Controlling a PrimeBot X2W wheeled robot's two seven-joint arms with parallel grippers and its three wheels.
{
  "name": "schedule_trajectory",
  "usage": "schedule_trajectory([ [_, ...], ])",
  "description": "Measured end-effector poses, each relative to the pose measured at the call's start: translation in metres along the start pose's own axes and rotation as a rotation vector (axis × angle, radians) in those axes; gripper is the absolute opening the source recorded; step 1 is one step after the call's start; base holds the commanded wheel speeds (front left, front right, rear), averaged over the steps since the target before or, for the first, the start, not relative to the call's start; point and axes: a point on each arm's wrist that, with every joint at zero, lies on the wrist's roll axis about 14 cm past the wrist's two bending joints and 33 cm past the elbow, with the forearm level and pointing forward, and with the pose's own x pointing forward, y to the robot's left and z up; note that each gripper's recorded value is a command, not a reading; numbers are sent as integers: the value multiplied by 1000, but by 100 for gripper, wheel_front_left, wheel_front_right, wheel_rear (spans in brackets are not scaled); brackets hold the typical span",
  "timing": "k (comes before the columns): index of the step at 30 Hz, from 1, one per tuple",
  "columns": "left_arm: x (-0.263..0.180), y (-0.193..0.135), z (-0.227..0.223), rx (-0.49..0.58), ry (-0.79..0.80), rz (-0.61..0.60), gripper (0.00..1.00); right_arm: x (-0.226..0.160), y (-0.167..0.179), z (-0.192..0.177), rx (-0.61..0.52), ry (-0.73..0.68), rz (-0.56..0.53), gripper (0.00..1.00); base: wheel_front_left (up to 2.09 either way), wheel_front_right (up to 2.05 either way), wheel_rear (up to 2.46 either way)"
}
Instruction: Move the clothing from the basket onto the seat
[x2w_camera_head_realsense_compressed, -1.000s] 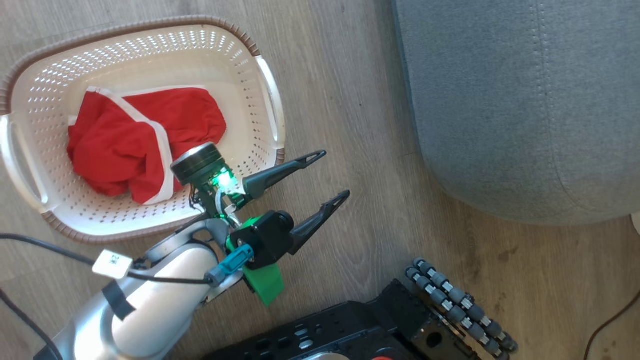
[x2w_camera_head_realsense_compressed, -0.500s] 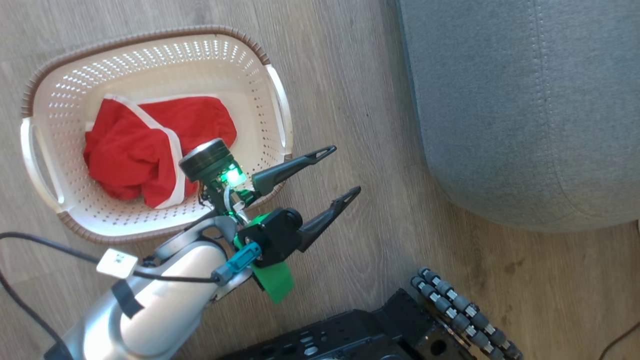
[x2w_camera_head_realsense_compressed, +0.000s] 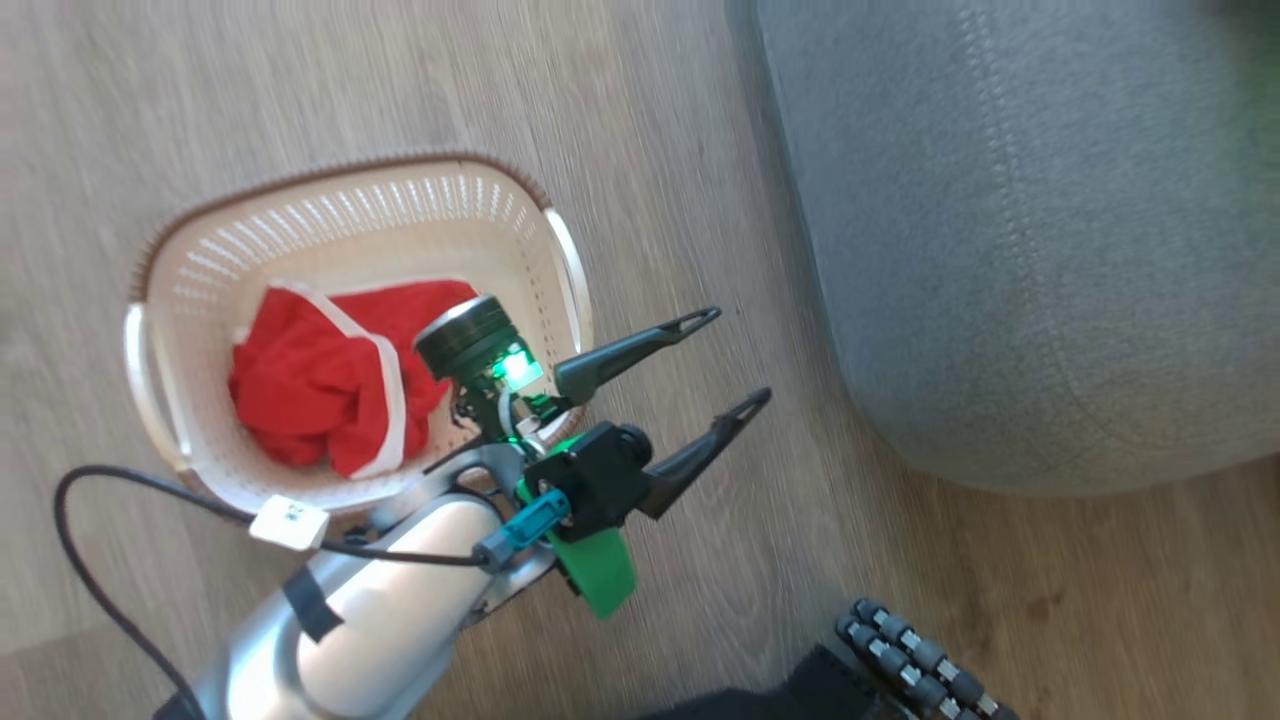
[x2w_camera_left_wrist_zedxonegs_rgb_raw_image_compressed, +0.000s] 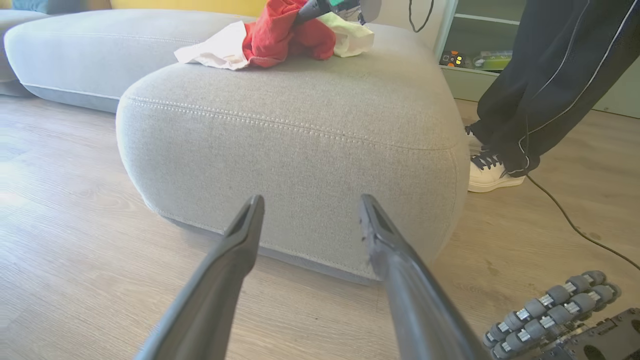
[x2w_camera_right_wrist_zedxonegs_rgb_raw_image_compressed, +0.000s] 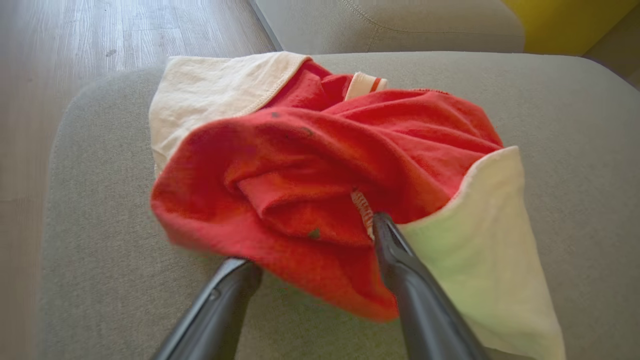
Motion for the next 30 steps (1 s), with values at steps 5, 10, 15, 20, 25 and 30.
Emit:
schedule_trajectory([
  [5, 2, -13, 21, 1, -22, 4, 100, -13, 0, 24, -5, -36, 30, 100, 0, 0, 0],
  [10, -2, -26, 45, 8, -39, 35, 100, -35, -6, 45, -52, -75, 64, 100, 0, 0, 0],
  [15, -14, -18, 68, 42, -51, 136, 100, -61, 14, 78, -57, -184, 157, 100, 0, 0, 0],
  [20, -32, -17, 95, 67, -84, 235, 100, -96, 32, 121, -48, -360, 257, 100, 0, 0, 0],
  [25, -63, -6, 112, 92, -101, 368, 100, -137, 64, 152, -26, -522, 392, 100, 0, 0, 0],
  [30, -97, 4, 125, 114, -119, 498, 100, -178, 95, 180, 31, -664, 524, 100, 0, 0, 0],
])
